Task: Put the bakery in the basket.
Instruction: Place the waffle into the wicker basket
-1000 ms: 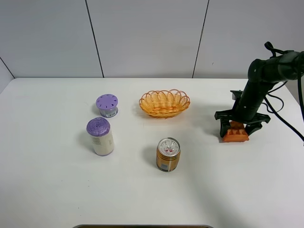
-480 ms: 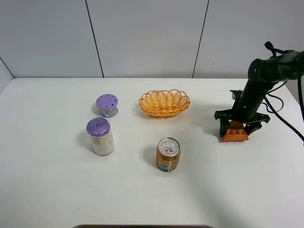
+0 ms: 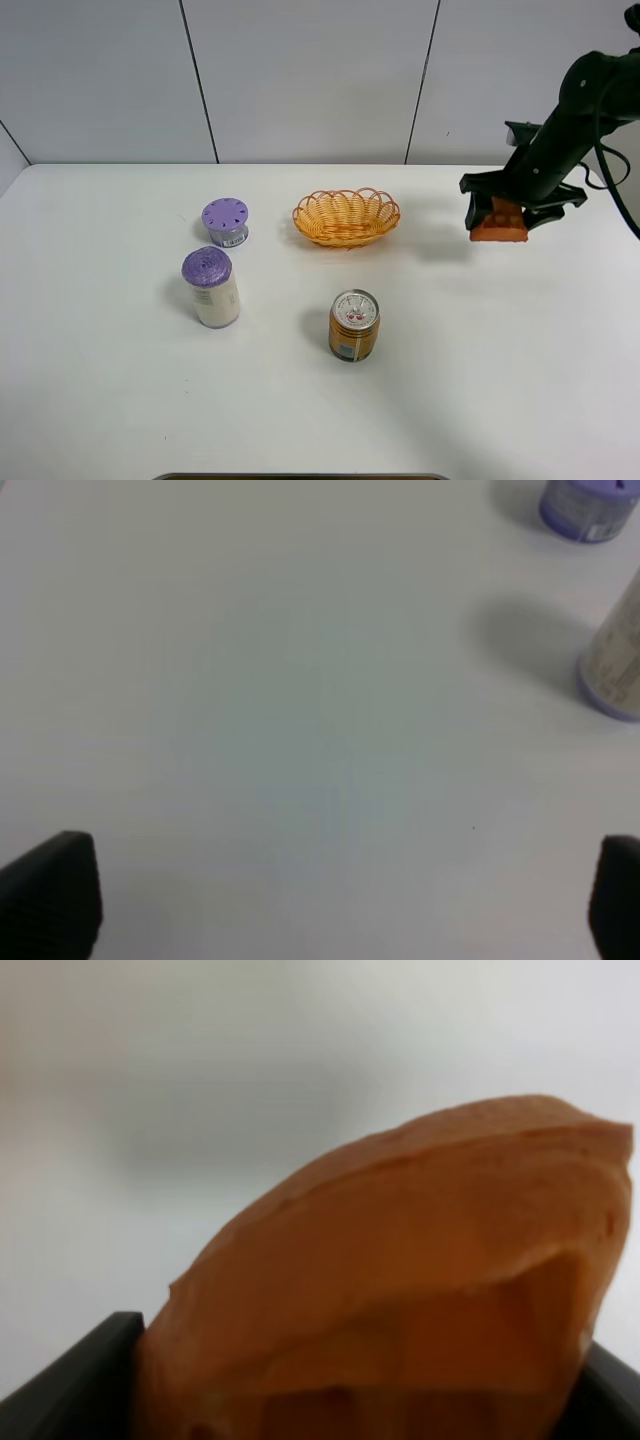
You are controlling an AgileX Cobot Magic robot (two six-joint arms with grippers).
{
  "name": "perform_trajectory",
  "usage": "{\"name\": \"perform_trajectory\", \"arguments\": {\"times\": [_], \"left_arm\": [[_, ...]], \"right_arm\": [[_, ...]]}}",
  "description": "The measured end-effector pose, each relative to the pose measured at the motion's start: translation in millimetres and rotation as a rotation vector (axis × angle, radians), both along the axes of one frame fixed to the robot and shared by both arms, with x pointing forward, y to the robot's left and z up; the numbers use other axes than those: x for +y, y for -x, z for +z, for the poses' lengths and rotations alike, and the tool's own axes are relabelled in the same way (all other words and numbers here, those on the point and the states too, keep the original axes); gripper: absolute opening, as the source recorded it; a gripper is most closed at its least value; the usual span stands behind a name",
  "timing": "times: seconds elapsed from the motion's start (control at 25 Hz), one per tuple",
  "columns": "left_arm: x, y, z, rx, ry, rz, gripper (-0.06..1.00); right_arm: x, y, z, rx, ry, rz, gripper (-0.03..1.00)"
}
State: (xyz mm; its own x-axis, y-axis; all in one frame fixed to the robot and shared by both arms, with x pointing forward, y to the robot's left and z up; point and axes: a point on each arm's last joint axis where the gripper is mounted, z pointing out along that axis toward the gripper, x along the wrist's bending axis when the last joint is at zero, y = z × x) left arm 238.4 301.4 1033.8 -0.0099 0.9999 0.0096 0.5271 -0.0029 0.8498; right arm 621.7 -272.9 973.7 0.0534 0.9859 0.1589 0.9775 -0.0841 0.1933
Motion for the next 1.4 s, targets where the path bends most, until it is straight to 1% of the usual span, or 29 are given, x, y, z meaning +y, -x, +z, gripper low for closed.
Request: {"name": "perform_trajectory", "arguments": {"times": [0.2,0.36,0.52,0.64,0.76,0.88,1.04,1.16,1.32,1.4], "left_arm": [[0.0,0.0,0.0,0.000,0.000,0.000,0.99],[0.0,0.0,0.0,0.000,0.000,0.000,0.99],[0.0,0.0,0.0,0.000,0.000,0.000,0.99],[0.0,0.0,0.0,0.000,0.000,0.000,0.99],[0.0,0.0,0.0,0.000,0.000,0.000,0.99],[0.0,0.0,0.0,0.000,0.000,0.000,0.99],[0.0,0.0,0.0,0.000,0.000,0.000,0.99],[0.0,0.0,0.0,0.000,0.000,0.000,0.99],[0.0,0.0,0.0,0.000,0.000,0.000,0.99],[0.0,0.0,0.0,0.000,0.000,0.000,0.99]], "right_arm": [[38.9,-13.1,35.0,-0.115,-0.018,0.091,0.70],[81.0,-18.1,59.7,-0.210,-0.050,0.160,0.70],[118.9,-25.9,66.2,-0.261,-0.077,0.214,0.70],[141.2,-34.3,54.4,-0.259,-0.088,0.238,0.70],[159.4,-41.6,32.3,-0.231,-0.090,0.252,0.70],[170.8,-47.4,8.4,-0.211,-0.088,0.257,0.70],[179.4,-51.7,-23.7,-0.172,-0.078,0.264,0.70],[181.9,-54.1,-40.6,-0.150,-0.086,0.254,0.70],[184.2,-56.2,-57.5,-0.128,-0.100,0.238,0.70],[184.9,-56.9,-61.0,-0.127,-0.107,0.232,0.70]]}}
